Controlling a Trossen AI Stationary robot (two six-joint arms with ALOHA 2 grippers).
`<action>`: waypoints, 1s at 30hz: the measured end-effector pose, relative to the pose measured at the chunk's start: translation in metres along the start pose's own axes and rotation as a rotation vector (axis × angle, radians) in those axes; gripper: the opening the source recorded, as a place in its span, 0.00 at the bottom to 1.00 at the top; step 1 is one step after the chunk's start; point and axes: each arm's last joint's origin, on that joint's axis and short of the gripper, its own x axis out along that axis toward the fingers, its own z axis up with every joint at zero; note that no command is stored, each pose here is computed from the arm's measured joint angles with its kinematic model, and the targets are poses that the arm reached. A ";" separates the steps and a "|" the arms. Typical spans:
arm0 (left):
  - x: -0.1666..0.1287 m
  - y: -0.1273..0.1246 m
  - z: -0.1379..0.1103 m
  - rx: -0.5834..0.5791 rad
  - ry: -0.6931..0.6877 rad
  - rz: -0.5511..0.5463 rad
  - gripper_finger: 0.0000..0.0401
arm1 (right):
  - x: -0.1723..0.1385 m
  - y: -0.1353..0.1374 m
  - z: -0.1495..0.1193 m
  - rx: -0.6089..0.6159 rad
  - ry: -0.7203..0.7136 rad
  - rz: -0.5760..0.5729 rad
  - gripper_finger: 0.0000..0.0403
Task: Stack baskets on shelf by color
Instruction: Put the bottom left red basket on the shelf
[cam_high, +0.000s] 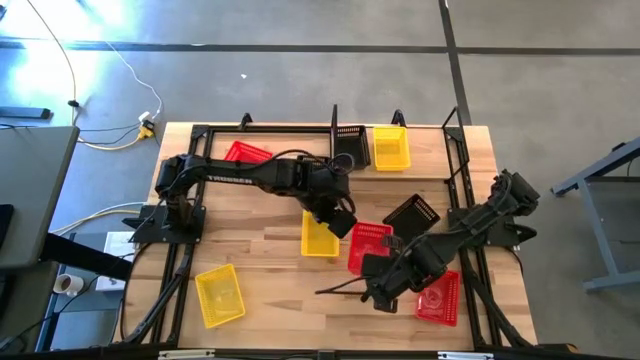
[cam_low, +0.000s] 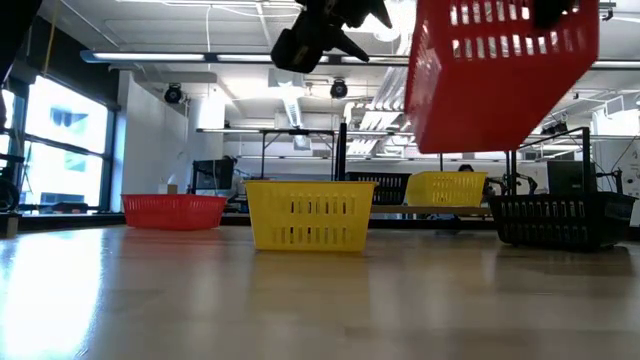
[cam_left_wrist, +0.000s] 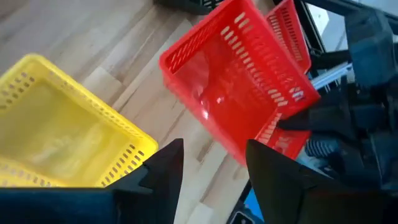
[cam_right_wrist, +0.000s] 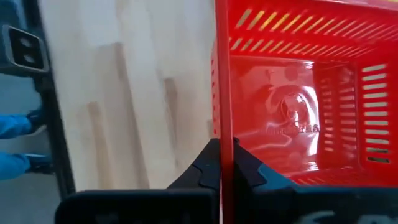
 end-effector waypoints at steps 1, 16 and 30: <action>-0.001 0.002 0.002 0.012 -0.003 0.001 0.41 | -0.001 0.000 -0.002 0.003 0.004 -0.020 0.00; -0.011 0.025 0.030 0.193 -0.088 0.040 0.40 | -0.037 -0.042 -0.037 0.069 -0.082 -0.237 0.00; -0.027 0.058 0.059 0.229 -0.129 0.065 0.40 | -0.059 -0.158 -0.087 0.204 -0.225 -0.235 0.00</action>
